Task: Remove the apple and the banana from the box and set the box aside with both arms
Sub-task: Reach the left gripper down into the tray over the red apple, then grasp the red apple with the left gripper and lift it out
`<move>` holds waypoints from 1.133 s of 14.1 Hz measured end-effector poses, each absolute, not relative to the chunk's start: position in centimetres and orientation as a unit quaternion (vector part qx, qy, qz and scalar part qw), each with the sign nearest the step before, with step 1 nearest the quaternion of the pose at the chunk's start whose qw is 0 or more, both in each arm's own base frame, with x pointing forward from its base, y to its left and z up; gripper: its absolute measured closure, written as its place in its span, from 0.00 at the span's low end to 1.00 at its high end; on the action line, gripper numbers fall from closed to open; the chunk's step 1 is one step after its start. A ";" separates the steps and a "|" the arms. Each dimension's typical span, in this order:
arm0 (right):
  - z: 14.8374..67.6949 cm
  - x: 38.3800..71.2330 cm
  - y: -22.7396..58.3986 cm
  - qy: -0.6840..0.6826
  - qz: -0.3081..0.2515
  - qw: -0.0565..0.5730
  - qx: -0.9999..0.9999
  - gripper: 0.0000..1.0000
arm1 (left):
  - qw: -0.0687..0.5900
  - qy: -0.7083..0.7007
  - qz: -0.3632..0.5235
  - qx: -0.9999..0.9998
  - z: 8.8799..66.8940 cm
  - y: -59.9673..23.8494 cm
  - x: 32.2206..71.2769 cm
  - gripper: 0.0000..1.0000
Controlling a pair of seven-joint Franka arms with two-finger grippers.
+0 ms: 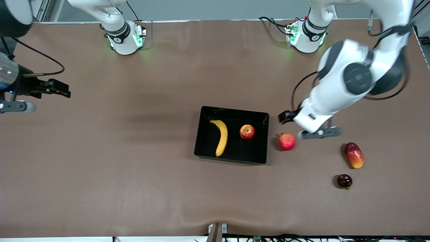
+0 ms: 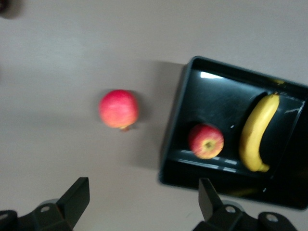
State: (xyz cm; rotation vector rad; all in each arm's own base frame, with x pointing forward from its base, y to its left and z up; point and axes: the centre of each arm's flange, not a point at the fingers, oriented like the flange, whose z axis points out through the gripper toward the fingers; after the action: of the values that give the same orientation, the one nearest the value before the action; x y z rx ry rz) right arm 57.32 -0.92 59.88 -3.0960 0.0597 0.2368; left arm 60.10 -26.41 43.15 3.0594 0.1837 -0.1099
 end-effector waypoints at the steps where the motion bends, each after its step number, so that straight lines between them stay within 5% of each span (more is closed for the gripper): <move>1: 60.0 57.2 -3.4 0.040 0.075 0.036 -0.996 0.00 | 0.037 0.070 -0.037 0.996 41.4 -28.2 60.0 0.00; 9: 60.9 57.2 -5.6 0.051 0.056 0.037 -0.996 0.00 | 0.016 0.133 -0.028 0.991 29.9 -37.6 57.8 0.00; 16: 61.6 59.8 -3.1 0.034 -0.014 0.037 -0.999 0.00 | -0.023 0.133 -0.028 0.990 23.1 -39.3 56.5 0.00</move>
State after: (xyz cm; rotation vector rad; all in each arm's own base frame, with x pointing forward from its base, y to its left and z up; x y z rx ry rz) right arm 59.81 -3.14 61.64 -3.0661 0.1056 -0.0439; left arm 56.48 -39.31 23.11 3.1589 0.4243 -0.0893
